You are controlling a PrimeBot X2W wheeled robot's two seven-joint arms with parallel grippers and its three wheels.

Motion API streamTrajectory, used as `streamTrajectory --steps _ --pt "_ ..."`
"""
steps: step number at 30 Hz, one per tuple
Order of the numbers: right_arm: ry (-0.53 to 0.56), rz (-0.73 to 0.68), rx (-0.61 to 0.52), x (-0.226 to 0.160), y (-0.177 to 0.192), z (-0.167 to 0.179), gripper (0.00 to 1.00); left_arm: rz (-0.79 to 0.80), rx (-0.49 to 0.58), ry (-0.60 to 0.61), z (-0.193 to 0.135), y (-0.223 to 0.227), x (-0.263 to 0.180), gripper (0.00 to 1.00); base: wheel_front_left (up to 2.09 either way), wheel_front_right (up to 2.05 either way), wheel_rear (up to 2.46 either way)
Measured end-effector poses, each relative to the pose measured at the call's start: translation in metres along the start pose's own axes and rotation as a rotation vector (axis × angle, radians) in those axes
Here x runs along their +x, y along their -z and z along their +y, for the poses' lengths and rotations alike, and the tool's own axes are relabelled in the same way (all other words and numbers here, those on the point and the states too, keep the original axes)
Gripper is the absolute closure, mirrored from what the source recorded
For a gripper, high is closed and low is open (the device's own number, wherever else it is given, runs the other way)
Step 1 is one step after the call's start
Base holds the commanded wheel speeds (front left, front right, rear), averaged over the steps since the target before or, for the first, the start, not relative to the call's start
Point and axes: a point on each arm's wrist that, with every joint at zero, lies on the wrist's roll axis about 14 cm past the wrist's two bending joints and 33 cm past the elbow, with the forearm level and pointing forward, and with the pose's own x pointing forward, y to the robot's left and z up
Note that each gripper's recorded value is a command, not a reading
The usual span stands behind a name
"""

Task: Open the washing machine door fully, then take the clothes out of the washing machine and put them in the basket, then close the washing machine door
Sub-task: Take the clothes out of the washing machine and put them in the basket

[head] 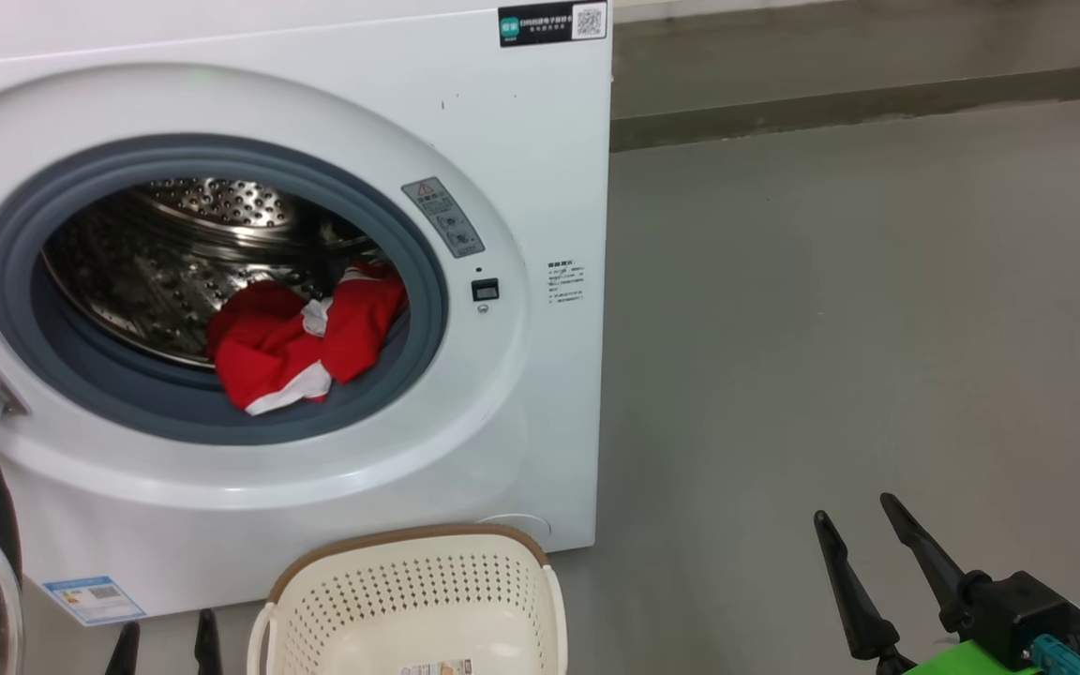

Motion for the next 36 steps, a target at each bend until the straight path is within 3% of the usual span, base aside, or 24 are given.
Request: streamTrajectory --steps 13,28,36 --pt "-0.036 0.047 -0.002 0.021 0.014 0.007 0.0 -0.027 -0.014 -0.01 -0.006 -0.013 0.038 0.0 0.0 0.0 0.0" --pt "-0.07 0.083 -0.019 0.078 0.032 0.006 0.0 -0.032 -0.036 0.032 -0.025 -0.017 0.149 0.0 0.0 0.0 0.0" --pt "-0.065 0.127 -0.026 0.103 0.056 -0.003 0.0 0.059 -0.031 0.05 -0.031 0.017 0.208 0.0 0.0 0.0 0.0"
